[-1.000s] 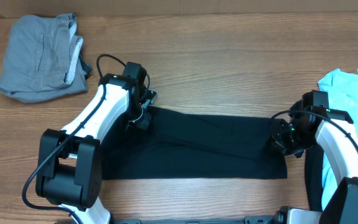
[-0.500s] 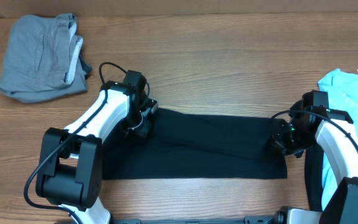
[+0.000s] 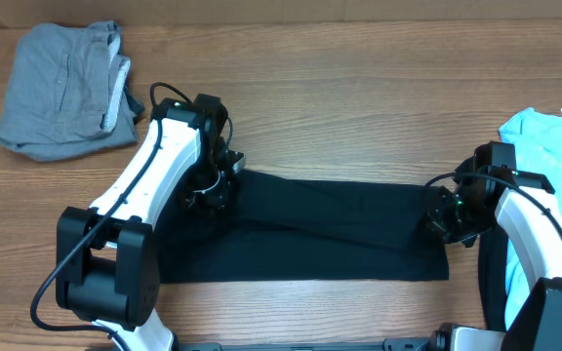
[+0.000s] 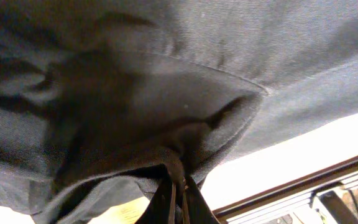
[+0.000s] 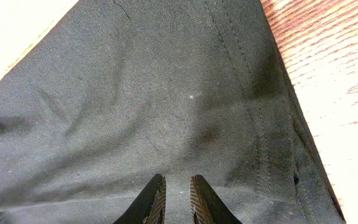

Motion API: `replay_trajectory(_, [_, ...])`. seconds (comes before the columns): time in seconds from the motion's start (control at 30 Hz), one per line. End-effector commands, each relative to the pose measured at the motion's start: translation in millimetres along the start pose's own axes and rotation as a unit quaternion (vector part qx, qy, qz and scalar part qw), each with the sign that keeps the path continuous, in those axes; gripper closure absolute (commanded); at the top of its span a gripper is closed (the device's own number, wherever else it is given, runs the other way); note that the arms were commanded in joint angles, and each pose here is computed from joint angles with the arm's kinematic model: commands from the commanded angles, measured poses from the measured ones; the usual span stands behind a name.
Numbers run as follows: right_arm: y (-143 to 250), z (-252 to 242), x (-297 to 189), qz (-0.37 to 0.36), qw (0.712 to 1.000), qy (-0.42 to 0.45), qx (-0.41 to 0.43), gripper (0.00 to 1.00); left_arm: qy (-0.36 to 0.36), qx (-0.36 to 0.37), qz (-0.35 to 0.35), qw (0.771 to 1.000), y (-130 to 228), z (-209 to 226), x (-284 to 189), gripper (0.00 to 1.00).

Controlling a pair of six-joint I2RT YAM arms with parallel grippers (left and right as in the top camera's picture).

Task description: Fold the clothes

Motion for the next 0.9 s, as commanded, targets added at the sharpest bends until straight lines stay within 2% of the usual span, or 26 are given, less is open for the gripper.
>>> replay_trajectory(0.0, [-5.6,6.3,-7.0,-0.015,1.0,-0.009,-0.011,0.82,0.05,-0.009,-0.011,0.999,-1.7,-19.9,-8.1,0.96])
replay_trajectory(0.1, [-5.7,6.2,-7.0,-0.016,1.0,-0.009,-0.011,0.82,0.084,0.002,-0.007,0.996,0.0,-38.3,-8.1,0.96])
replay_trajectory(0.27, [-6.0,5.9,-7.0,-0.016,1.0,-0.008,-0.011,0.82,0.074,0.007,0.017,0.997,10.2,-53.2,-0.1,0.95])
replay_trajectory(0.33, [-5.9,5.9,-7.0,-0.016,1.0,-0.008,-0.011,0.82,0.068,0.0,0.04,0.997,20.5,-58.8,10.6,0.92])
replay_trajectory(0.43, [-5.9,5.9,-7.0,-0.016,1.0,-0.008,-0.011,0.82,0.059,-0.014,0.065,0.996,32.6,-59.5,22.6,0.77])
replay_trajectory(0.5, [-6.2,6.0,-7.0,-0.017,1.0,-0.008,-0.011,0.81,0.057,-0.023,0.079,0.995,39.7,-58.3,29.1,0.56])
replay_trajectory(0.53, [-6.3,6.1,-7.0,-0.017,1.0,-0.008,-0.012,0.81,0.056,-0.024,0.085,0.995,42.3,-57.8,31.2,0.41])
replay_trajectory(0.57, [-6.6,6.1,-7.0,-0.018,1.0,-0.008,-0.012,0.81,0.056,-0.024,0.087,0.994,43.7,-57.3,32.3,0.37])
replay_trajectory(0.73, [-7.1,6.3,-7.0,-0.019,1.0,-0.009,-0.012,0.81,0.058,-0.026,0.077,0.995,38.9,-55.8,31.6,0.38])
replay_trajectory(0.8, [-7.5,6.5,-7.0,-0.02,1.0,-0.009,-0.012,0.81,0.052,-0.028,0.069,0.996,35.1,-50.9,31.6,0.47])
replay_trajectory(0.87, [-7.5,6.5,-7.0,-0.02,1.0,-0.009,-0.012,0.81,0.028,-0.031,0.061,0.997,31.4,-39.7,30.1,0.68])
Point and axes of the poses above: each gripper's point midway between its finger pads, its own x axis out along the fingers, its own z axis along the line the jaws close on, y = z × x, the point moved 1 cm from there along -x, back along the fingers, and after that the axes turned 4 degrees about -x, right-handed, at the moved point
